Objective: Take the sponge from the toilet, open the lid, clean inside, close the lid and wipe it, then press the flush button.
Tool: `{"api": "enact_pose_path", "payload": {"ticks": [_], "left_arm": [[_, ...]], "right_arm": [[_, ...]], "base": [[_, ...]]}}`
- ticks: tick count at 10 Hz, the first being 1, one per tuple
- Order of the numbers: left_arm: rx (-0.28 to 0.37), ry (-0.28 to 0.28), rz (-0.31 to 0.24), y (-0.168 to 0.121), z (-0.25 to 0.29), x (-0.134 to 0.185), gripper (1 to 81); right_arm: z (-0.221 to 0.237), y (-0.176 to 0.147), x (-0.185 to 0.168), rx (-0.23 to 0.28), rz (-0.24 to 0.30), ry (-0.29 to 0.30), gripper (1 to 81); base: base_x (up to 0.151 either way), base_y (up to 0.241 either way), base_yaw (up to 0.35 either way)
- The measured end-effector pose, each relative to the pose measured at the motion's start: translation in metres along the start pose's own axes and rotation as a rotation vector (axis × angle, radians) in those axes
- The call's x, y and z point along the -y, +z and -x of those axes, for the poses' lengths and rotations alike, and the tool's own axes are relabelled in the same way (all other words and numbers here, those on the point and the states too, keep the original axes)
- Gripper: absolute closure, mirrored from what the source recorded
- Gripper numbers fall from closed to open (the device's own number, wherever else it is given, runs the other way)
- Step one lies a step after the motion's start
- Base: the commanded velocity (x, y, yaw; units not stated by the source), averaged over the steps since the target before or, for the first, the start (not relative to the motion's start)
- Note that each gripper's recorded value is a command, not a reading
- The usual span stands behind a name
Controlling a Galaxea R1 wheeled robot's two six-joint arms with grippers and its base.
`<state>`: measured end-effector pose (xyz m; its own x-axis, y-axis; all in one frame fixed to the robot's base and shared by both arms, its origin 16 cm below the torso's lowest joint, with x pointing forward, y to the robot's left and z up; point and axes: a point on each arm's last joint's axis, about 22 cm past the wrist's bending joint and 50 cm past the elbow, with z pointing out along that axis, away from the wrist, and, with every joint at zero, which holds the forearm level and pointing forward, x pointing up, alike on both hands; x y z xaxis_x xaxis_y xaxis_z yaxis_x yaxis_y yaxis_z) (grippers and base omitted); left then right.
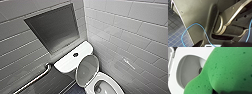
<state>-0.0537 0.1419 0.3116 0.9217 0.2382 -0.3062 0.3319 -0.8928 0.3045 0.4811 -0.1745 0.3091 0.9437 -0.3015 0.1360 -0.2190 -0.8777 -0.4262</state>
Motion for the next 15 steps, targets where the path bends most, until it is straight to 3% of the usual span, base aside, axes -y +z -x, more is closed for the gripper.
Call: {"api": "enact_pose_path", "payload": {"ticks": [2,4,6,8,11,12,15], "left_arm": [[-0.001,0.000,0.000,0.000,0.000,0.000,1.0],[-0.001,0.001,0.000,0.000,0.000,0.000,1.0],[-0.001,0.001,0.001,0.000,0.000,0.000,1.0],[-0.001,0.003,0.003,0.001,0.000,-0.002,1.0],[-0.001,0.002,0.003,0.001,0.000,-0.002,1.0],[-0.001,0.002,0.003,0.001,0.000,-0.002,1.0],[-0.001,0.003,0.003,0.001,0.000,-0.002,1.0]], "right_arm": [[0.020,-0.009,-0.010,-0.032,0.002,0.011,81.1],[0.058,-0.027,-0.020,-0.018,0.001,0.022,81.1],[0.072,-0.046,0.010,-0.012,-0.052,0.050,81.1],[0.054,-0.062,0.061,-0.041,-0.140,0.046,81.1],[-0.022,-0.058,0.141,-0.118,-0.230,-0.022,81.1],[-0.039,-0.055,0.160,-0.127,-0.237,-0.034,81.1],[-0.044,-0.017,0.163,-0.078,-0.188,-0.026,81.1]], "base": [[0.000,0.000,0.000],[0.000,0.000,0.000],[0.000,0.000,0.000],[0.000,0.000,0.000],[0.000,0.000,0.000],[0.000,0.000,0.000],[0.000,0.000,0.000]]}}
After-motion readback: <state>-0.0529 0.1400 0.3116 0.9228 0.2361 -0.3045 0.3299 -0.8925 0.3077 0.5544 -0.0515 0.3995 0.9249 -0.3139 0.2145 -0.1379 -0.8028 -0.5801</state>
